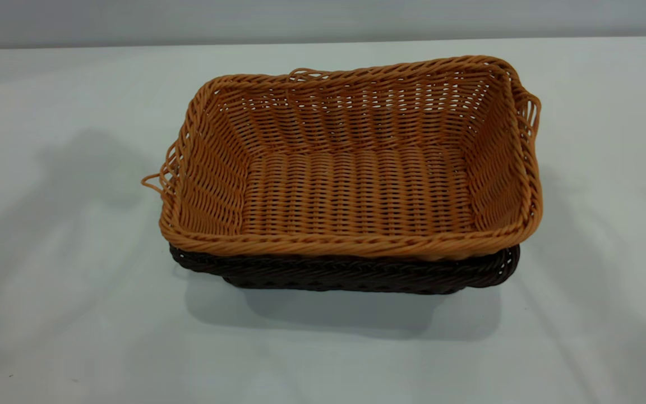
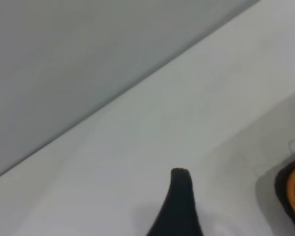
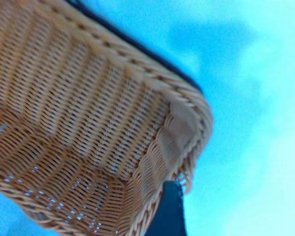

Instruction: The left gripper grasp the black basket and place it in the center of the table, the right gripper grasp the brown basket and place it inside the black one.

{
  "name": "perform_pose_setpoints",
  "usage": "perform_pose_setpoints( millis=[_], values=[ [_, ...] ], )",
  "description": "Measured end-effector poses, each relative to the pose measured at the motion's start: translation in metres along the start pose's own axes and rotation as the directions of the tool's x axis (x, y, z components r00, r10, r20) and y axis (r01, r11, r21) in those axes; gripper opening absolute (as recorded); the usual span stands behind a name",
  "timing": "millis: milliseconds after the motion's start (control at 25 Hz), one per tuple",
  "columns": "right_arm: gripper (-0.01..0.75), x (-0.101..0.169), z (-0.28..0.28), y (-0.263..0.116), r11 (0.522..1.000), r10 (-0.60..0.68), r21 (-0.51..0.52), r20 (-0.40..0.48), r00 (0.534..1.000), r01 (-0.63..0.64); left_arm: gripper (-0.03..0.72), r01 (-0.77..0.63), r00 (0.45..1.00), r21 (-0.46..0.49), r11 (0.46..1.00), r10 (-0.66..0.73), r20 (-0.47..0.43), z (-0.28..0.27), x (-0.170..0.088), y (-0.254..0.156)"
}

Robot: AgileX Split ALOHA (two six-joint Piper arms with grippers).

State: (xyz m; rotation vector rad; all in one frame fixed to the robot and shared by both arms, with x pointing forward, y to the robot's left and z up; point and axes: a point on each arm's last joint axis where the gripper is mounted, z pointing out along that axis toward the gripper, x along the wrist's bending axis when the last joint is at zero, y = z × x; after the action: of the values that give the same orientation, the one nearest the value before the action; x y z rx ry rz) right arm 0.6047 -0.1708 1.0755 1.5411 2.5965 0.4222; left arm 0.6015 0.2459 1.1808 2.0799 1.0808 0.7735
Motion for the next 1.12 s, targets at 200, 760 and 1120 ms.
perform_pose_setpoints(
  millis=[200,760,1120],
  values=[
    [0.596,0.018,-0.097,-0.027,0.975,-0.008,-0.221,0.015,1.0,0.011,0.582,0.043,0.998,-0.084,0.996,-0.047,-0.051,-0.088,-0.014,0.011],
    [0.593,0.081,-0.222,-0.138,0.83,-0.145,-0.557,-0.235,0.961,-0.011,0.582,0.242,0.96,-0.096,0.965,-0.253,-0.119,-0.217,-0.054,-0.034],
    [0.593,0.094,-0.177,-0.244,0.866,-0.122,-0.5,-0.247,0.961,-0.019,0.582,0.263,0.949,-0.122,0.957,-0.279,-0.149,-0.259,-0.104,-0.134]
  ],
)
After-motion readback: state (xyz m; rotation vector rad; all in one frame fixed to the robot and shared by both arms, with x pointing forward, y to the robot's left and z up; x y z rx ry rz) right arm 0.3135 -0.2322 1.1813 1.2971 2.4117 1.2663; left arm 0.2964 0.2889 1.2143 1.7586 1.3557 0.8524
